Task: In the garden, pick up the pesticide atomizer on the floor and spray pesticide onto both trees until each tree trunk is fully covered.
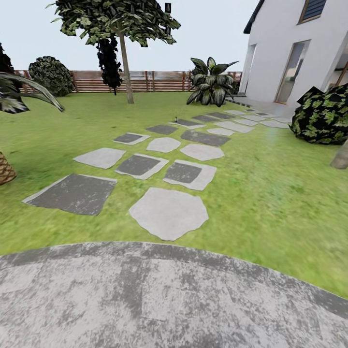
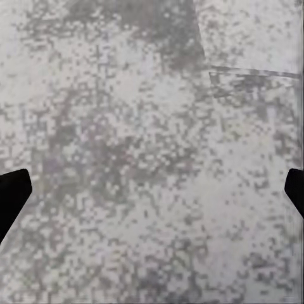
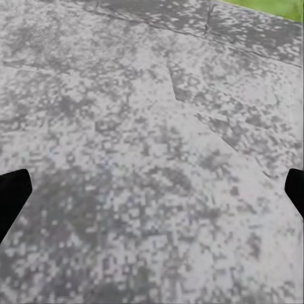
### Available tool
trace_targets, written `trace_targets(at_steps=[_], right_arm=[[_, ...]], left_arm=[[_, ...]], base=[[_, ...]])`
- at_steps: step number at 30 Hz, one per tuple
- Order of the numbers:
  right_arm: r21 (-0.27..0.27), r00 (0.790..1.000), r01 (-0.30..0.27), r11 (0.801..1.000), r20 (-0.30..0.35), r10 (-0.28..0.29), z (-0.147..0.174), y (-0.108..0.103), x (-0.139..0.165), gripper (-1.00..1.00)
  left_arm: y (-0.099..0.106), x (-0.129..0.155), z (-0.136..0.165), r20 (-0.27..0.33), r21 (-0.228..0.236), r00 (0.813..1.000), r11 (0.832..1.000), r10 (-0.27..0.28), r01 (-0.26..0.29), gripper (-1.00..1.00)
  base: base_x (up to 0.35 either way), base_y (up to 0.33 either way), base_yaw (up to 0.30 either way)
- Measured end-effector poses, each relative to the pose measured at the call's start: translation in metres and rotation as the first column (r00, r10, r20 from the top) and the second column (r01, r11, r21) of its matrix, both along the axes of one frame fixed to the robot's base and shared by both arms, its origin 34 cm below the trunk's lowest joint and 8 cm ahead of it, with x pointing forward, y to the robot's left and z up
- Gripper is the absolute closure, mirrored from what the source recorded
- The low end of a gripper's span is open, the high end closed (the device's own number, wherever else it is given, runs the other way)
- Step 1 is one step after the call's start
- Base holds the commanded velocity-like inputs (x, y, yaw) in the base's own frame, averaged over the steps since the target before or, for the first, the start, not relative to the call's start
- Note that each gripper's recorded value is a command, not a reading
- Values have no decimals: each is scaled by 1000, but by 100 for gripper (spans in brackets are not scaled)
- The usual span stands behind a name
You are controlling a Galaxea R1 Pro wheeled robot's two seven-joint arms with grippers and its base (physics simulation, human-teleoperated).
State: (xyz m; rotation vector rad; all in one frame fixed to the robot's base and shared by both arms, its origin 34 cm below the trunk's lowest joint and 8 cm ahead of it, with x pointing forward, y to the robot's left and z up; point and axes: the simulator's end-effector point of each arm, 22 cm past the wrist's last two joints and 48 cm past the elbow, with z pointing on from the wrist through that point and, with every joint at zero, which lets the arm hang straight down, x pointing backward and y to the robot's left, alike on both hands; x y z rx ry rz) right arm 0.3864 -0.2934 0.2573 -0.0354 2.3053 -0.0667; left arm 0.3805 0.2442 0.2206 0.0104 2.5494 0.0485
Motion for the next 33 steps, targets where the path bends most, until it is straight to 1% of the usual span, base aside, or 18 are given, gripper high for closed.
trace_targets(at_steps=[22, 28, 33], right_arm=[[1, 1000, 0, 1000, -2, 0, 0, 1, -1, -100], [1, 1000, 0, 1000, -3, 0, -1, 1, -1, -100], [1, 1000, -1, 1000, -3, 1, -1, 1, -1, -100]], left_arm=[[0, 0, 0, 0, 0, 1000, 1000, 1, -1, -100], [-3, 14, 6, 26, -2, 1000, 1000, -8, 8, -100], [-6, 13, 5, 27, -12, 1000, 1000, 6, -5, -100]], base=[[293, -143, 0], [291, -177, 0], [294, -175, 0]])
